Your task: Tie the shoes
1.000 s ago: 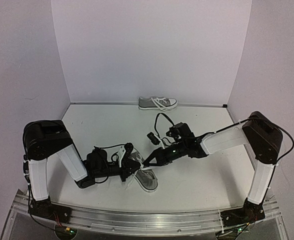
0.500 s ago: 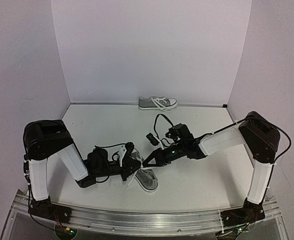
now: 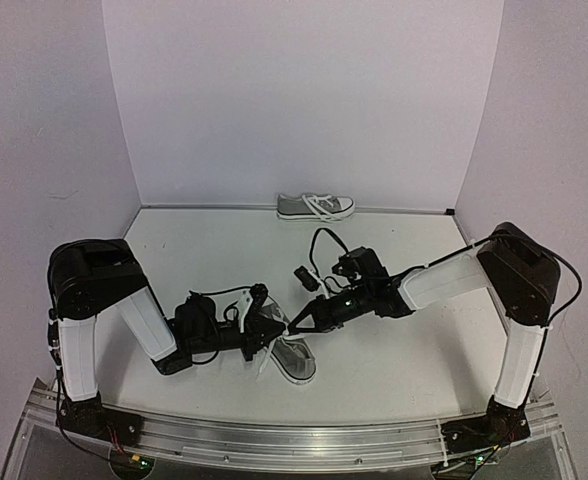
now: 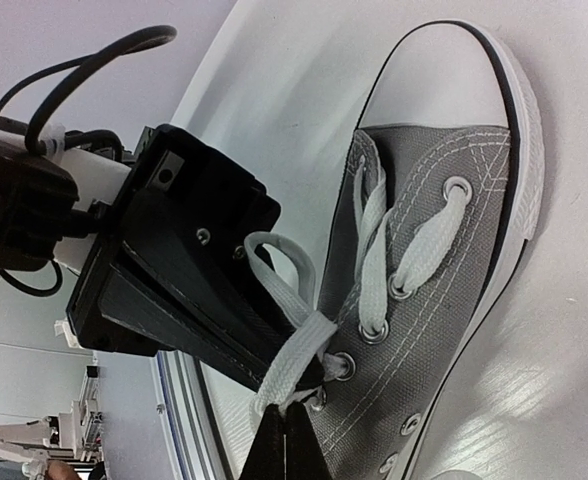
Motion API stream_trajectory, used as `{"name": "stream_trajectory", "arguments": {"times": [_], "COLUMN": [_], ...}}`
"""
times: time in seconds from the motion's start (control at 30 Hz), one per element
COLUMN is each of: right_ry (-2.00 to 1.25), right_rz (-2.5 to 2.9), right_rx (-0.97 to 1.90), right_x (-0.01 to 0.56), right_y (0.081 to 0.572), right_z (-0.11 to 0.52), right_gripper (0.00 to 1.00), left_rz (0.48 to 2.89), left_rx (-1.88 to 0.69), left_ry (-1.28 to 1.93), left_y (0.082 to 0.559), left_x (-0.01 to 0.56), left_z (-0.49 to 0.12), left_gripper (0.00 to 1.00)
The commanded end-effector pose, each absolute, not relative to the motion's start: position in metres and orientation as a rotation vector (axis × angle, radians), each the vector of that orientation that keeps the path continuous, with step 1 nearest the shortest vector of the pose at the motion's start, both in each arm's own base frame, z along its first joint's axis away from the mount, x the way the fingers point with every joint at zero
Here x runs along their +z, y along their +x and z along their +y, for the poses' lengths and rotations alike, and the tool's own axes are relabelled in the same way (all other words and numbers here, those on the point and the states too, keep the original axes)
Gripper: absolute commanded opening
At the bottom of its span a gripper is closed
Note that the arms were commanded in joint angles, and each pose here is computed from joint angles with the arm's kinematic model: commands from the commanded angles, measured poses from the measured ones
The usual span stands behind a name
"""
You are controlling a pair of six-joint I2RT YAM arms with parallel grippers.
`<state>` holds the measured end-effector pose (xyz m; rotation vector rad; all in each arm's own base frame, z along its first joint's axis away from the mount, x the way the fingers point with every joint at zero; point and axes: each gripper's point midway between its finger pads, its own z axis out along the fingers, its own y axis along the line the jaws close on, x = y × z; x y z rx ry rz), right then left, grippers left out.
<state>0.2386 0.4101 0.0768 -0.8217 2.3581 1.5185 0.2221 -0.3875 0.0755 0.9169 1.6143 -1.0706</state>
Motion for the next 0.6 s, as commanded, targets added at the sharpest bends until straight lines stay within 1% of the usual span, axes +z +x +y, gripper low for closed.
{"name": "stream_trajectory", "arguments": {"times": [0.0,0.17,0.43,0.57], "right_ry": [-0.856,-0.841,-0.829,-0.823], "right_rz": [2.279,2.274,2.263,2.256], "right_rx": [1.538,1.515,1.494,1.484], "right_x": [0.092,0.095,0.099,0.101], "right_y": [0.237,0.240,0.243,0.246], "right_z": [0.417,0.415,0.414,0.415], "right_gripper": [0.00,0.00,0.00,0.00], "left_rz": [1.382,1.429,1.509,1.573], "left_rx": [-1.098,-1.081,-1.064,-1.022], "left_ry": [0.872,0.886,0.935,0.911], "left_y": [0.222,0.217,0.204,0.208], "left_x": [0.130,0.125,0.131,0.138], "left_z": [-0.392,-0.382,-0.369,-0.361], "left_gripper": [0.03,0.12,0.33,0.41]}}
